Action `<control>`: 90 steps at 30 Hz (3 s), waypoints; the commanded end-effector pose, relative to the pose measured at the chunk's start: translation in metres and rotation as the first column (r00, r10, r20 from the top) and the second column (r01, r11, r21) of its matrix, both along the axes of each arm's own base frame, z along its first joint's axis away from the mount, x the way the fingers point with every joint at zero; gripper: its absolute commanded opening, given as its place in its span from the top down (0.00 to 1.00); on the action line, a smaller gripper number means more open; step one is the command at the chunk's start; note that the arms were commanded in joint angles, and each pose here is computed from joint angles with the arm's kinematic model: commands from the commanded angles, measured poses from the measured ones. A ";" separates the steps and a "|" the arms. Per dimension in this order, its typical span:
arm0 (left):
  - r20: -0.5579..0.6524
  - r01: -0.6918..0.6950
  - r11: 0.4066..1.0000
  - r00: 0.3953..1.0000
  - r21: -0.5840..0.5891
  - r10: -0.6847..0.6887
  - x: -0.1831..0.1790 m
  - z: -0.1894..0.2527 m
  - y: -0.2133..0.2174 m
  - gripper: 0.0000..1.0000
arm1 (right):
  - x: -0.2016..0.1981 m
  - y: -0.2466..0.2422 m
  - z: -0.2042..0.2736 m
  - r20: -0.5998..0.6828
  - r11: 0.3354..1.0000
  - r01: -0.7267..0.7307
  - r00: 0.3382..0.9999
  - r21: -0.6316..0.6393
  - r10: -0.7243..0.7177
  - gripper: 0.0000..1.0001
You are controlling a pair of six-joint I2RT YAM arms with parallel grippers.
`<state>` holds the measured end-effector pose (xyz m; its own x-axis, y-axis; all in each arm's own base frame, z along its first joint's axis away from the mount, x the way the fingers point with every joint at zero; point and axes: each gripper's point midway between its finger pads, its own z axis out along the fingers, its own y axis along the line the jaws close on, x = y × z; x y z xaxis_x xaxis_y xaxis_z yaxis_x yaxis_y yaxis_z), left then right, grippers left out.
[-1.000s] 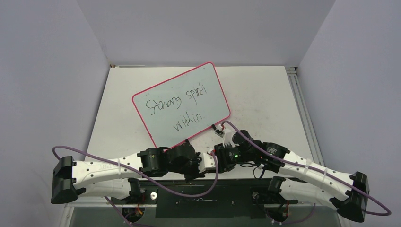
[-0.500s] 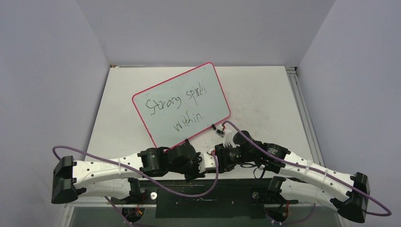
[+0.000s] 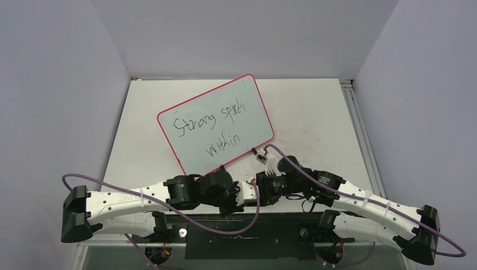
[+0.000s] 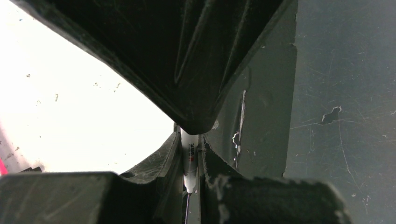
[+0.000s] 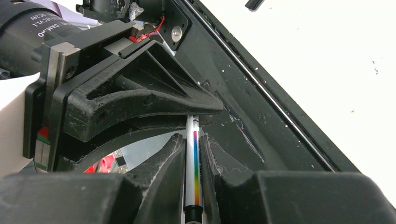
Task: Write a sentence on the whiteboard
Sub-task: Pass from the left arm to the right, then pick up the pen cap from the center of the board.
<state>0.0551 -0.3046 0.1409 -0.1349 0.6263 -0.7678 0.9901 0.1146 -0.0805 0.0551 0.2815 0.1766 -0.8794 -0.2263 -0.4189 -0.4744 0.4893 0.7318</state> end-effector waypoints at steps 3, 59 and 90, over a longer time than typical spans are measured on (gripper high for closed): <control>0.040 -0.057 0.996 0.997 -0.069 0.059 0.017 0.025 -0.009 1.00 | -0.011 0.008 0.025 0.014 0.994 -0.048 0.999 0.100 0.047 0.92; -0.086 -0.848 0.393 0.388 0.355 0.917 0.070 -0.126 0.113 0.33 | 0.152 -0.089 0.032 0.580 0.800 0.600 0.653 -0.004 -0.487 0.94; 0.043 -0.830 0.315 0.375 0.460 0.926 0.064 -0.138 0.123 1.00 | 0.152 -0.094 0.023 0.580 0.800 0.600 0.654 -0.006 -0.486 0.93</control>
